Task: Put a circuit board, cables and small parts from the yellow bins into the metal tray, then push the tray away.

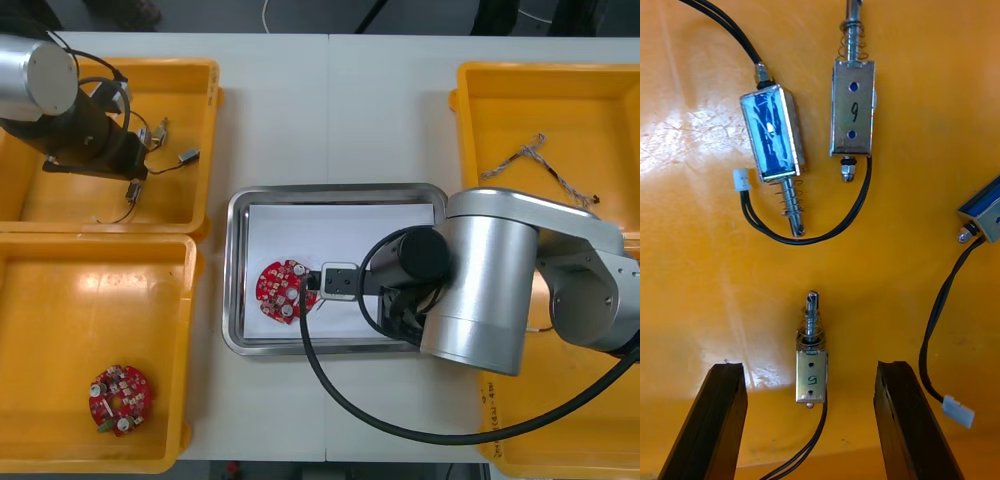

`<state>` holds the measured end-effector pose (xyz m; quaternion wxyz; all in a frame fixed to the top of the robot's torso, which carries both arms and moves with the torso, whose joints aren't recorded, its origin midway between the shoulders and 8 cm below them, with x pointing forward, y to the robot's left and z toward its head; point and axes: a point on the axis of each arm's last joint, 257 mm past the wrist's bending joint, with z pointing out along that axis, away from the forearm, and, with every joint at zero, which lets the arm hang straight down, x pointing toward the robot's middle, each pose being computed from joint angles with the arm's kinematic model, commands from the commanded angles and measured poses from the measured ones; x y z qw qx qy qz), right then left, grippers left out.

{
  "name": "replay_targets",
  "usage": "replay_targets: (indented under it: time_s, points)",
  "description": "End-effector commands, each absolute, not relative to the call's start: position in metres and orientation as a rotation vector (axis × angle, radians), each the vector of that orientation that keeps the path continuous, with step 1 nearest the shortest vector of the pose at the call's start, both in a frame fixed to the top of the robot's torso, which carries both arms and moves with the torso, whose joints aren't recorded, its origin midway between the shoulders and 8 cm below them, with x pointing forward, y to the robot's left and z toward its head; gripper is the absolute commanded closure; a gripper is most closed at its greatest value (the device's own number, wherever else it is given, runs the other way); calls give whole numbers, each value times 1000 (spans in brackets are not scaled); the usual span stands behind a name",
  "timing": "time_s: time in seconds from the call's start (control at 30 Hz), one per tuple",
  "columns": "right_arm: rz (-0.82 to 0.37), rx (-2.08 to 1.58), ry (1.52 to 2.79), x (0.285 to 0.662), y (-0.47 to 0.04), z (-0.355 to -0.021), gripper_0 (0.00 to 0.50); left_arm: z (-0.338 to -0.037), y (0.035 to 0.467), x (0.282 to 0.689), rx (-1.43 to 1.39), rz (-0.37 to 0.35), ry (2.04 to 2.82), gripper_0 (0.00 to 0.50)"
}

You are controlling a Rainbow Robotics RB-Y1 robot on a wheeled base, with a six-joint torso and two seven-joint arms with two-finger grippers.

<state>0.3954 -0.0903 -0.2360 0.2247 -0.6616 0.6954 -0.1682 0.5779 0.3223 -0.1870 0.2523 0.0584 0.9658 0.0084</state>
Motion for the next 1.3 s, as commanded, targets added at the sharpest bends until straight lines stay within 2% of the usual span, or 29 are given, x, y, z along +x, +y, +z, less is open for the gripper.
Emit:
replay_targets:
  time_s: [0.03, 0.3, 0.57, 0.6, 0.63, 0.7, 0.73, 0.77, 0.8, 0.83, 0.87, 1.0, 1.03, 1.07, 1.1, 1.13, 1.3]
  points:
    - [-503, -1878, 1857, 406, -90, -237, 500, -200, 329, 574, 272, 85, 2628, 0]
    - [-497, -1881, 1867, 424, -96, -254, 500, -218, 330, 570, 283, 96, 2634, 0]
    - [-506, -1914, 1861, 423, -99, -261, 500, -229, 331, 572, 285, 93, 2608, 0]
    - [-509, -1925, 1858, 422, -100, -262, 469, -230, 332, 573, 283, 92, 2605, 0]
    - [-511, -1935, 1855, 421, -100, -264, 410, -232, 332, 573, 283, 92, 2603, 0]
    - [-518, -1945, 1852, 420, -102, -266, 359, -234, 333, 572, 283, 91, 2601, 0]
    - [-523, -1948, 1847, 421, -102, -265, 301, -235, 332, 572, 286, 90, 2599, 0]
    - [-525, -1949, 1847, 421, -103, -266, 234, -235, 333, 572, 284, 89, 2600, 0]
    - [-525, -1951, 1846, 421, -103, -266, 100, -236, 333, 571, 287, 90, 2602, 0]
    - [-526, -1952, 1845, 421, -103, -265, 18, -236, 332, 572, 287, 90, 2600, 0]
    - [-524, -1951, 1844, 421, -102, -265, 0, -235, 332, 572, 287, 89, 2598, 0]
    - [-527, -1952, 1846, 421, -103, -265, 0, -235, 332, 573, 286, 89, 2595, 0]
    - [-527, -1952, 1845, 421, -103, -265, 0, -235, 332, 573, 287, 89, 2594, 68]
    - [-528, -1955, 1844, 421, -103, -265, 0, -235, 332, 573, 287, 89, 2594, 174]
    - [-528, -1957, 1839, 421, -102, -265, 0, -235, 332, 573, 287, 87, 2594, 476]
    - [-530, -1957, 1840, 421, -103, -265, 0, -235, 332, 573, 289, 88, 2593, 500]
    - [-542, -1956, 1825, 421, -101, -262, 0, -234, 332, 573, 286, 84, 2594, 500]
